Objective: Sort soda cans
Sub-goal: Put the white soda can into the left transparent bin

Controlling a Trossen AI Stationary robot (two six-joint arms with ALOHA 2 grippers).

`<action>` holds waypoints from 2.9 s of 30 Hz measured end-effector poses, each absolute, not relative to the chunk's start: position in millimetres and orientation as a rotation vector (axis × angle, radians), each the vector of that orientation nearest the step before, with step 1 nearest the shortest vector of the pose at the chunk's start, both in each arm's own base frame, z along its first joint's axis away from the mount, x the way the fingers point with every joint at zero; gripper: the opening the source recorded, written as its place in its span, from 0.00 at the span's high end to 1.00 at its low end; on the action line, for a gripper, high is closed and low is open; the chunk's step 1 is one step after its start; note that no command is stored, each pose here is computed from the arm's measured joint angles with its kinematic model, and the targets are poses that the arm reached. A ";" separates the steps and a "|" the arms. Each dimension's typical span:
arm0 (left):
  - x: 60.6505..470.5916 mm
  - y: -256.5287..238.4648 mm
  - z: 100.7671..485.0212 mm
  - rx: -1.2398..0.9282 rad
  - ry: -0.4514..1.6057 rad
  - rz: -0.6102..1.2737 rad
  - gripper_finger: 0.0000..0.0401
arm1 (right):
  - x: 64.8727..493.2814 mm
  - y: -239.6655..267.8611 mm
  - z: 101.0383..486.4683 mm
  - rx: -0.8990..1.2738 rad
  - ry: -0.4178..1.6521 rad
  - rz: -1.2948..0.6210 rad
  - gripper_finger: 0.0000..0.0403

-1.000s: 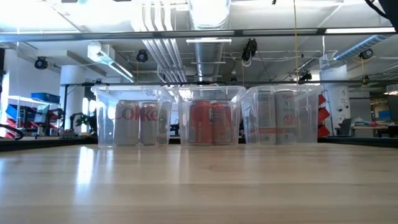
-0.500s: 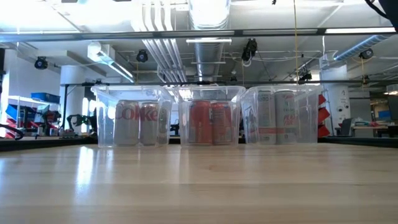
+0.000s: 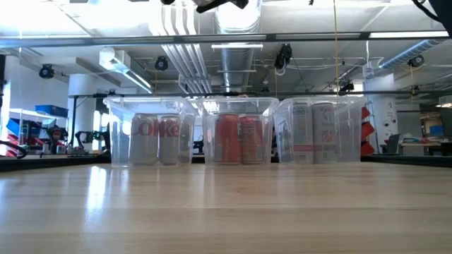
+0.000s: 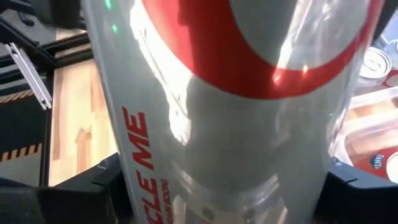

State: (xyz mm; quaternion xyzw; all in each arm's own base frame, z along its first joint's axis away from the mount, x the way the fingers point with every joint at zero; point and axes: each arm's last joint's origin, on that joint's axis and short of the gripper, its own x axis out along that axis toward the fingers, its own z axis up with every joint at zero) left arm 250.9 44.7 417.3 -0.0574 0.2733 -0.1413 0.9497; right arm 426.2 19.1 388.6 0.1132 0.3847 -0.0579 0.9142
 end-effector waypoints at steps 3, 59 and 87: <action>252.8 45.2 416.5 -0.116 0.555 -0.287 0.12 | 426.1 19.1 388.8 0.233 0.791 -0.119 0.27; 183.4 220.9 326.2 -0.335 0.957 0.738 0.29 | 391.7 12.7 415.6 0.353 0.809 -0.365 0.07; 211.9 252.0 254.2 -0.497 1.165 0.748 0.29 | 395.2 12.7 409.8 0.350 0.812 -0.366 0.07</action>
